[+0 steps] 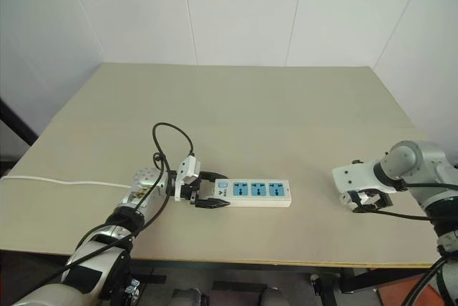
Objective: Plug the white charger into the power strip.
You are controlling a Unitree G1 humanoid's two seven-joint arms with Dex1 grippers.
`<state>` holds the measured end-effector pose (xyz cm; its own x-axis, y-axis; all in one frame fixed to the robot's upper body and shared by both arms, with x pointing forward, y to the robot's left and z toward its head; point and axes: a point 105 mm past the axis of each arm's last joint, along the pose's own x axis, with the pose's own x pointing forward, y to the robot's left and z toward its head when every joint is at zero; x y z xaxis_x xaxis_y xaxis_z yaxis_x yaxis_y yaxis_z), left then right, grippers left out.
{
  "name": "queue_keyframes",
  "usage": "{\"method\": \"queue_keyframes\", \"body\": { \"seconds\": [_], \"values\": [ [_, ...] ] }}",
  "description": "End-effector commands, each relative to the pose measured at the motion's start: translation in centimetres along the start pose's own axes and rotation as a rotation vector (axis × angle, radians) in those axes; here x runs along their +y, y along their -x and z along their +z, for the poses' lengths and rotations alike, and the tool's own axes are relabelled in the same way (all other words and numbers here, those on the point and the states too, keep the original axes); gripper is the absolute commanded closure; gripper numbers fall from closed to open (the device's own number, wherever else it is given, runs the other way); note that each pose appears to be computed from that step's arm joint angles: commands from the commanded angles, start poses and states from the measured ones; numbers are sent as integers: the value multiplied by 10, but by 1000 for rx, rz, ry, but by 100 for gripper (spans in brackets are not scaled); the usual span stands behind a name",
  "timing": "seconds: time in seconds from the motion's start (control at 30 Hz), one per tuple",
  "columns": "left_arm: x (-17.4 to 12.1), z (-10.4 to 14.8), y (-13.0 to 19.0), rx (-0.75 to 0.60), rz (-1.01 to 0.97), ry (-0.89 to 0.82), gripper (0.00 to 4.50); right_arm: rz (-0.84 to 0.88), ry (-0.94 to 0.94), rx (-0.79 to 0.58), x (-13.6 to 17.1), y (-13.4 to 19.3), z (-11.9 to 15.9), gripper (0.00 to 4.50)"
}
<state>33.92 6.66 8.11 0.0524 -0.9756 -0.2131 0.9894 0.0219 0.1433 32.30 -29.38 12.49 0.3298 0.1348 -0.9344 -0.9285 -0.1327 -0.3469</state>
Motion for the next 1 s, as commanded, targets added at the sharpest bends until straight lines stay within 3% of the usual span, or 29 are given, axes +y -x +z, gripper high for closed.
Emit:
{"method": "queue_keyframes", "body": {
  "seconds": [0.03, 0.07, 0.37, 0.57, 0.67, 0.77, 1.0],
  "values": [
    [-4, -11, -2, 55, -1, 17, 121, -6, 21, 1, -5, 3, 2, 37],
    [-4, -11, -2, 55, 1, 17, 121, 2, 19, 0, -4, 2, 2, 48],
    [0, -12, 1, 63, 18, 20, 121, 41, 48, 5, 2, -7, 8, 334],
    [0, -13, 2, 67, 22, 23, 121, -22, 18, -58, -7, -2, 18, 339],
    [-1, -13, 1, 70, 15, 26, 121, -167, -90, -355, -37, 22, 58, 339],
    [-1, -11, -1, 68, 6, 25, 121, -282, -206, -774, -63, 56, 109, 339],
    [-2, -9, 0, 78, -21, 21, 121, -388, -394, -1330, -77, 82, 184, 339]
  ]
}}
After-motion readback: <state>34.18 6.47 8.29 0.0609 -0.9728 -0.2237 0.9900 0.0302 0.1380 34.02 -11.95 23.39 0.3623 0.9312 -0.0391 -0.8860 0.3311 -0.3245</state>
